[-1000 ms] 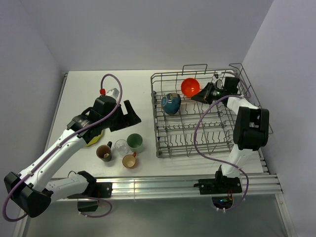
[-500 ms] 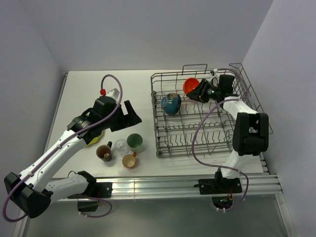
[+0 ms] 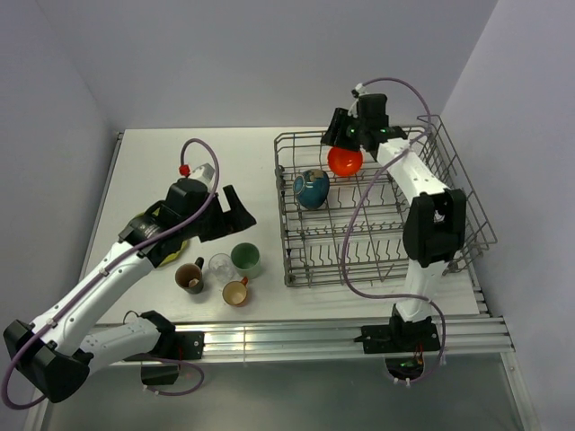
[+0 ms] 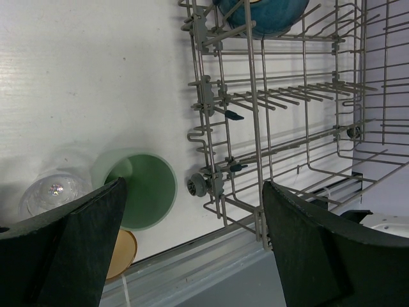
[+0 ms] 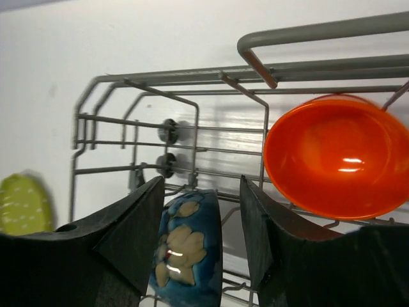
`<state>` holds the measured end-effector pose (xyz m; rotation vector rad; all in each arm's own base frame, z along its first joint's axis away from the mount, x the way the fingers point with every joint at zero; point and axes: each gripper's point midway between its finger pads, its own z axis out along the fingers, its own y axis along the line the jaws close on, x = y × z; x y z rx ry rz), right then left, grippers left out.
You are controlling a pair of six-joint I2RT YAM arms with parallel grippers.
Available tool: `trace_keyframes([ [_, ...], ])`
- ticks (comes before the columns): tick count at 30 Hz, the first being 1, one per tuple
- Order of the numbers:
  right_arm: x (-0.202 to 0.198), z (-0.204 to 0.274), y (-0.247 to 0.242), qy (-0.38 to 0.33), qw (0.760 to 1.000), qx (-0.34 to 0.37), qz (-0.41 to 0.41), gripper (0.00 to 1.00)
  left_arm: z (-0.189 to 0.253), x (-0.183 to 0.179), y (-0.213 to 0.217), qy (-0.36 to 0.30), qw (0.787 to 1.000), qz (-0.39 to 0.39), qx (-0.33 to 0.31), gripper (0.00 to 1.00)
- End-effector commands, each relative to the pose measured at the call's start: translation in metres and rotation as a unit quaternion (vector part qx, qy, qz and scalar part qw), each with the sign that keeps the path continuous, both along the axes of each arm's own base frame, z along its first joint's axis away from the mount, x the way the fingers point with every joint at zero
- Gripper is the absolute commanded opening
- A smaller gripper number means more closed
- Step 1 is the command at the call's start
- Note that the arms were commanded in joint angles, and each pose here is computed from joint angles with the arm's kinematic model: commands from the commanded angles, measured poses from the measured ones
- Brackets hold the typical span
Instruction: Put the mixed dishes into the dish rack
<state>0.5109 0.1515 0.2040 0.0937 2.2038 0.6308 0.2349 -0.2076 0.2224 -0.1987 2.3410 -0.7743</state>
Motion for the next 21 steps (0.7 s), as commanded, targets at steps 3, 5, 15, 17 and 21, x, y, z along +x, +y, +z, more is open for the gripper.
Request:
trace_keyframes([
  [3,0.003,-0.038,-0.013,0.055,0.988,-0.127,-0.067,0.58,0.010,-0.001,0.000,-0.024,1.000,-0.008,-0.009,0.93],
  [5,0.005,-0.044,-0.020,0.055,0.980,-0.160,-0.102,0.57,0.009,-0.002,0.000,-0.024,1.000,-0.011,-0.013,0.93],
  [15,0.002,-0.070,-0.021,0.068,0.950,-0.258,-0.159,0.57,0.007,-0.003,-0.003,-0.020,1.000,-0.016,-0.015,0.93],
  [17,0.005,-0.071,-0.020,0.063,0.948,-0.267,-0.161,0.56,0.006,-0.003,-0.002,-0.021,1.000,-0.014,-0.014,0.93],
  [21,0.016,-0.078,-0.019,0.063,0.943,-0.285,-0.161,0.56,0.006,-0.003,-0.002,-0.020,1.000,-0.016,-0.012,0.93],
])
